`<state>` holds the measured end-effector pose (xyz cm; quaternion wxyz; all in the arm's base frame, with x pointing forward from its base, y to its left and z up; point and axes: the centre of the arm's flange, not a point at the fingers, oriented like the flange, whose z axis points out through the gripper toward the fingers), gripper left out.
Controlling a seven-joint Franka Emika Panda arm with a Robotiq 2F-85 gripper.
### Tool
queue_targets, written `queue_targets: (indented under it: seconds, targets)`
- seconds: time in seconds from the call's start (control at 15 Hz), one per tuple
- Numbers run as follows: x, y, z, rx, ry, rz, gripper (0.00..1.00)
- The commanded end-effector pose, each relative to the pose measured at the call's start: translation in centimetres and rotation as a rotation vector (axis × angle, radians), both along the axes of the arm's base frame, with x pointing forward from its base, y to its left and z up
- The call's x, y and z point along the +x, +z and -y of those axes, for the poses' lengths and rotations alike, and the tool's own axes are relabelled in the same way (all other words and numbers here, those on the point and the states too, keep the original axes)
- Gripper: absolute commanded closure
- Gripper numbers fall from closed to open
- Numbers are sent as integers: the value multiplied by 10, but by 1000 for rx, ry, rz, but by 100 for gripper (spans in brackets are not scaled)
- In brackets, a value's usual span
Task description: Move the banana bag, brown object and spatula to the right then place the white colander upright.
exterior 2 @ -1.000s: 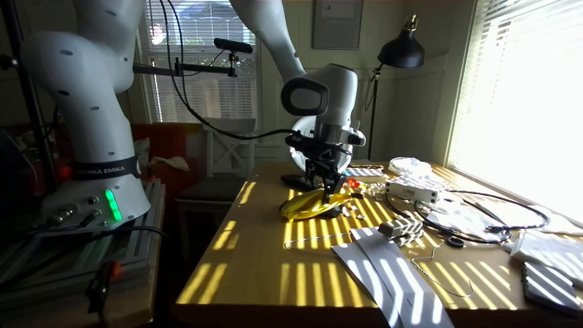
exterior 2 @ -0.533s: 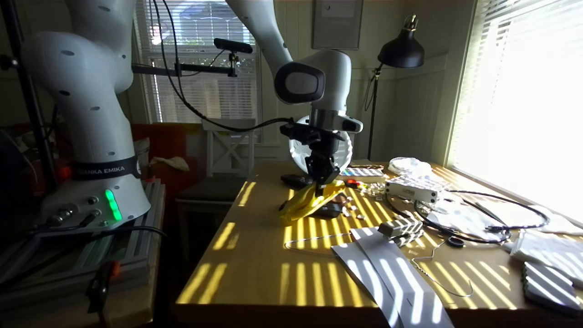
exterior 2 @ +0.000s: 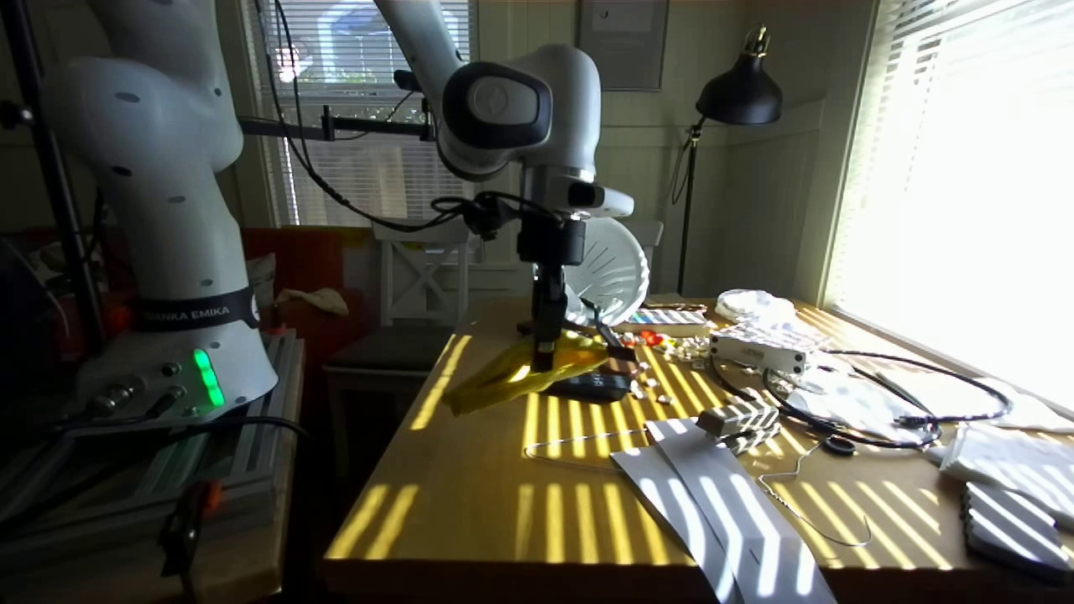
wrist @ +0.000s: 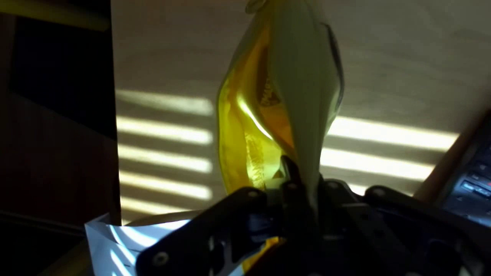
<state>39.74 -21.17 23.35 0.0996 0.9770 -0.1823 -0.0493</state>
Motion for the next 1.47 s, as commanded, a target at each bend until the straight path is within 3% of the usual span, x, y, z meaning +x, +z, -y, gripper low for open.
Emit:
queue_targets:
  seconds: [0.0, 0.07, 0.2, 0.47, 0.73, 0.87, 1.07, 1.13, 1.2, 1.4]
  targets:
    - [-48, -16, -12, -37, -201, -43, 99]
    - [-53, -22, -14, -39, -263, -54, 69]
    - [-58, -23, -15, -48, -386, -62, 62]
    - [-50, -4, -18, -91, -554, -12, 34]
    - [-23, 38, -37, 11, -534, 193, 5]
    - [0, 53, -48, 29, -532, 295, 0]
    - [33, 62, -68, 54, -518, 390, 0]
    - [44, 62, -75, 100, -515, 350, 0]
    - [24, 64, -67, 50, -516, 357, 0]
    - [27, 64, -72, 57, -510, 356, 0]
